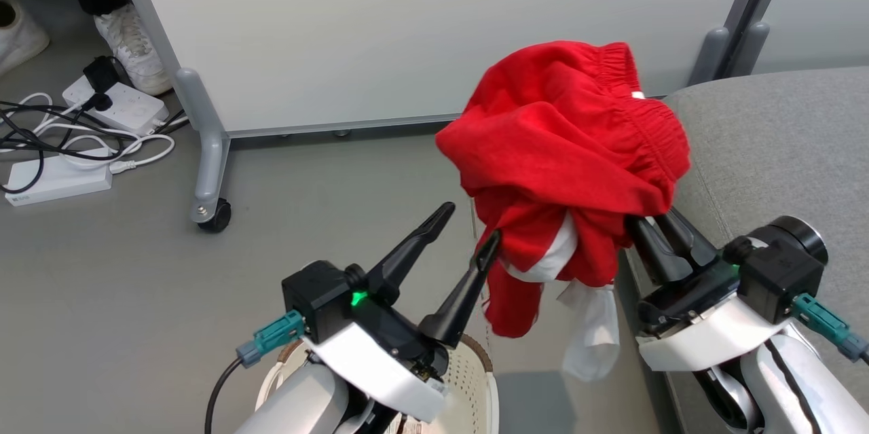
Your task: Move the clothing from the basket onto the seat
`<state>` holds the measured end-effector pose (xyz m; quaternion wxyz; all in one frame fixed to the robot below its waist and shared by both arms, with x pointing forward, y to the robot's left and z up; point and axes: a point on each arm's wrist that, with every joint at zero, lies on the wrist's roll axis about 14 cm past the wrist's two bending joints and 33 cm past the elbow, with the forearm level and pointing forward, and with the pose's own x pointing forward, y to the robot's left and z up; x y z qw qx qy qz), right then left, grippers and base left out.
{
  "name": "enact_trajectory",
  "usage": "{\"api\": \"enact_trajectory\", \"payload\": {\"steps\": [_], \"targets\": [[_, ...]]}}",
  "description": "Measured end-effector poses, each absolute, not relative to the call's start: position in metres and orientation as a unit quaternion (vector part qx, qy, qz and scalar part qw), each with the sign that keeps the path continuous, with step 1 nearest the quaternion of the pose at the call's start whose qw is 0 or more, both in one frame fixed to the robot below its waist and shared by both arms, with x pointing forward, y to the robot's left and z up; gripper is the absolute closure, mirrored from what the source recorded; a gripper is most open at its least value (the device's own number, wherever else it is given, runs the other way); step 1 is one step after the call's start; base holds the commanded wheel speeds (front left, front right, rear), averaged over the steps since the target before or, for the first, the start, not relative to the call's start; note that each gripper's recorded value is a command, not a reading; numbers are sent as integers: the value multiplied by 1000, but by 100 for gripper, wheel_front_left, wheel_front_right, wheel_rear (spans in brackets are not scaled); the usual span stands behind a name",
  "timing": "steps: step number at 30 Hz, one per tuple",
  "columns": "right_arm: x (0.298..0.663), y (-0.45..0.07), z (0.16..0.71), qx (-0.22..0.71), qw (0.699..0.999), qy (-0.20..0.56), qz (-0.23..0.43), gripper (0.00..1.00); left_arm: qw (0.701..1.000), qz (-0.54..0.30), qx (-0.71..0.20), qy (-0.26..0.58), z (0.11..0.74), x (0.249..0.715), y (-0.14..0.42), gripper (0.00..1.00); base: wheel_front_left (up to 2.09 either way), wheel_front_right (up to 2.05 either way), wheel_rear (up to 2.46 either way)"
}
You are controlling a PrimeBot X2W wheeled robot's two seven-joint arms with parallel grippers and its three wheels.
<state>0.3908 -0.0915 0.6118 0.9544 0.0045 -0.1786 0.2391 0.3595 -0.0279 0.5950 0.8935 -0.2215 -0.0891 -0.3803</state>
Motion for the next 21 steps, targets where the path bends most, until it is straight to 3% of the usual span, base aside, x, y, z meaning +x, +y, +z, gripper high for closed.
{"api": "enact_trajectory", "payload": {"steps": [13, 21], "targets": [[394, -134, 589, 4, 975, -148, 168, 100, 908, -354, -220, -51, 565, 358, -16, 0, 0, 0, 0], [390, -161, 567, 20, 986, -121, 115, 100, 916, -361, -172, -21, 536, 349, -16, 0, 0, 0, 0]]}}
